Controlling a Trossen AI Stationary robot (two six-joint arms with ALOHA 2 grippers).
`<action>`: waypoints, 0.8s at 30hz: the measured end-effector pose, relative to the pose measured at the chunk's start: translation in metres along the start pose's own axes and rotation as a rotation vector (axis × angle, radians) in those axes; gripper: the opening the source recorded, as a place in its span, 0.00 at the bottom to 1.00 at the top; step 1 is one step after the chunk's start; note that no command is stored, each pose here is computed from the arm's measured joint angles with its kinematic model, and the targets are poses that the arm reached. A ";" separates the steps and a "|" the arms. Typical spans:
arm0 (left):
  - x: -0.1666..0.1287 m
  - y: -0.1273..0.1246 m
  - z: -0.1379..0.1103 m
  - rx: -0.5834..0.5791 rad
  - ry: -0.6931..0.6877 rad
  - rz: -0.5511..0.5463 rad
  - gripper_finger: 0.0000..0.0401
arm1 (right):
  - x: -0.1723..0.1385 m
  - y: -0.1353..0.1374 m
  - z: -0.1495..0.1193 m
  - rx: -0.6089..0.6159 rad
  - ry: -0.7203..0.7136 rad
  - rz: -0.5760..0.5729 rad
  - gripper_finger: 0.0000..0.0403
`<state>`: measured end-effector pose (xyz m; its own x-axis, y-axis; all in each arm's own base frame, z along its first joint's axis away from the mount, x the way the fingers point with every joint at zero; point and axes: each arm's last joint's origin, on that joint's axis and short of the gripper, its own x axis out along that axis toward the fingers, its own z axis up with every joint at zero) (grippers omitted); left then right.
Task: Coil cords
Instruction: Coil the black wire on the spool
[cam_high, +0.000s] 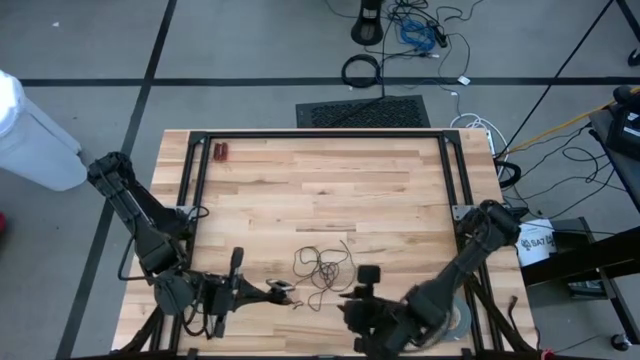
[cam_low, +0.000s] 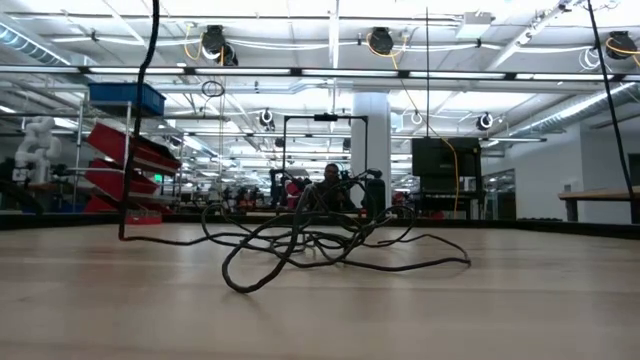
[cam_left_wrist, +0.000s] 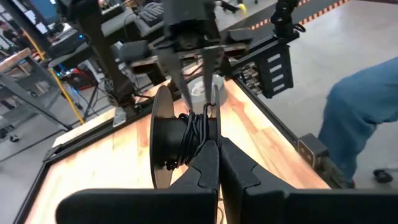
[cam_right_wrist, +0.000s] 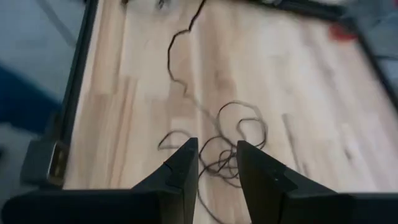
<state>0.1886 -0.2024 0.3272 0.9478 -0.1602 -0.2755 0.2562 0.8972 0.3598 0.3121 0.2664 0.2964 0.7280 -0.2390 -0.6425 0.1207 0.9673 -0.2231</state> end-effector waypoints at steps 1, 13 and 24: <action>0.001 0.001 0.000 -0.001 0.001 0.004 0.00 | 0.001 0.004 -0.007 0.015 -0.025 -0.026 0.24; 0.002 0.003 0.000 -0.027 -0.004 0.014 0.00 | 0.052 0.028 -0.046 0.105 -0.243 0.090 0.24; 0.000 0.000 0.004 -0.085 -0.030 0.002 0.00 | 0.081 -0.036 -0.070 0.171 -0.311 0.211 0.24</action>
<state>0.1889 -0.2037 0.3305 0.9540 -0.1693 -0.2473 0.2383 0.9289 0.2835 0.3198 0.2059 0.2010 0.9148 -0.0220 -0.4032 0.0381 0.9988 0.0318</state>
